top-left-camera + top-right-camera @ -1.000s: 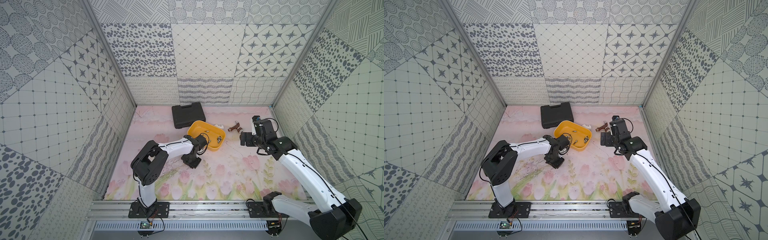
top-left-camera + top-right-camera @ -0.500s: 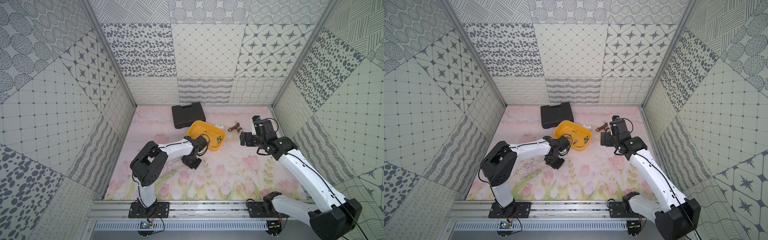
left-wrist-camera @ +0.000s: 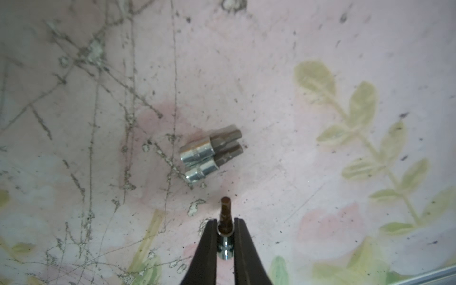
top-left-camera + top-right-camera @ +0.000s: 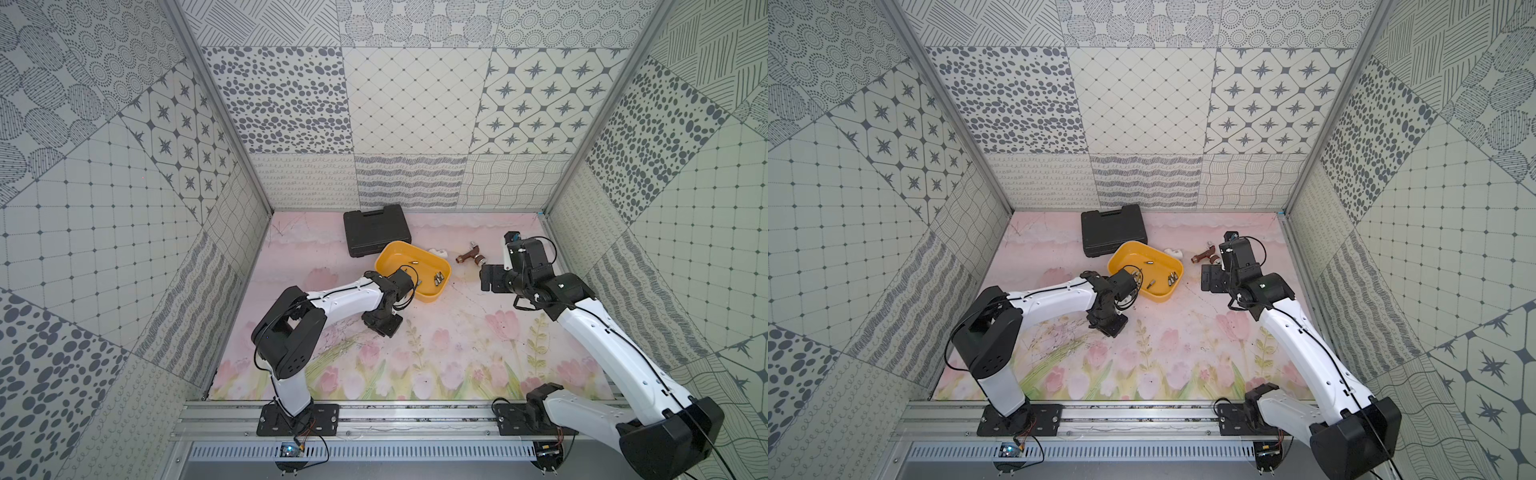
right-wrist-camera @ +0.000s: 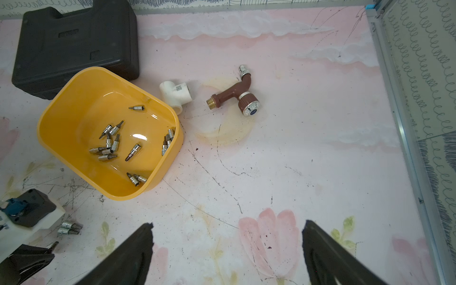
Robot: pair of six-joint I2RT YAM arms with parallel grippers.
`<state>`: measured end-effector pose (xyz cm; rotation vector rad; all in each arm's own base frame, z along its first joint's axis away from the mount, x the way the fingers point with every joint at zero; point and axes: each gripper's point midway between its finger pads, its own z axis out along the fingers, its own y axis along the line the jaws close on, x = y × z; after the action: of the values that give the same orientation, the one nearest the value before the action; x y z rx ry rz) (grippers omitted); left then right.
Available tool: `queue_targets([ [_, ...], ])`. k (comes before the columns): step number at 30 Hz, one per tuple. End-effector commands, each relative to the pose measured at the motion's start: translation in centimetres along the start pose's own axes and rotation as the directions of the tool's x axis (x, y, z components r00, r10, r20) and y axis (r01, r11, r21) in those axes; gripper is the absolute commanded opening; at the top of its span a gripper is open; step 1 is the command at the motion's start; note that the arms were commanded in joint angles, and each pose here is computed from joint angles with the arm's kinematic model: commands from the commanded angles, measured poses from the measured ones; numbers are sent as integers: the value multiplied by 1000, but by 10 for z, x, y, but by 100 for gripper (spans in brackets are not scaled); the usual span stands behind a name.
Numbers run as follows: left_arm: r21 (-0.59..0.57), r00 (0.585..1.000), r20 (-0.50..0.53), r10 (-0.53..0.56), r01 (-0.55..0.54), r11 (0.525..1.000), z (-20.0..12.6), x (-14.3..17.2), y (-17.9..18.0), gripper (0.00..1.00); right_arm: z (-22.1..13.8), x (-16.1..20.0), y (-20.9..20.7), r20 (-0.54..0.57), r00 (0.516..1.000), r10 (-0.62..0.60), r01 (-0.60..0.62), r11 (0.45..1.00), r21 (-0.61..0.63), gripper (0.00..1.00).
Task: Put the bit on the desktop into the storage box
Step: Pick up the screwdriver bit from the center of the board.
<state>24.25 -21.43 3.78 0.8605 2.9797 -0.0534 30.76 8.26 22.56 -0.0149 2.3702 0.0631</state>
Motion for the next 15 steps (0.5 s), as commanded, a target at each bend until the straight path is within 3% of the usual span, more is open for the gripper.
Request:
queue_targets([
  [1,60,999,44,-6,3,998,-20,-6,-11,14,1,-5,0,16,1000,-3,3,1000,4,97],
  [15,41,976,218,6,-15,999,-83,-76,1,14,-1,-7,0,22,1000,-4,4,1000,2,97],
])
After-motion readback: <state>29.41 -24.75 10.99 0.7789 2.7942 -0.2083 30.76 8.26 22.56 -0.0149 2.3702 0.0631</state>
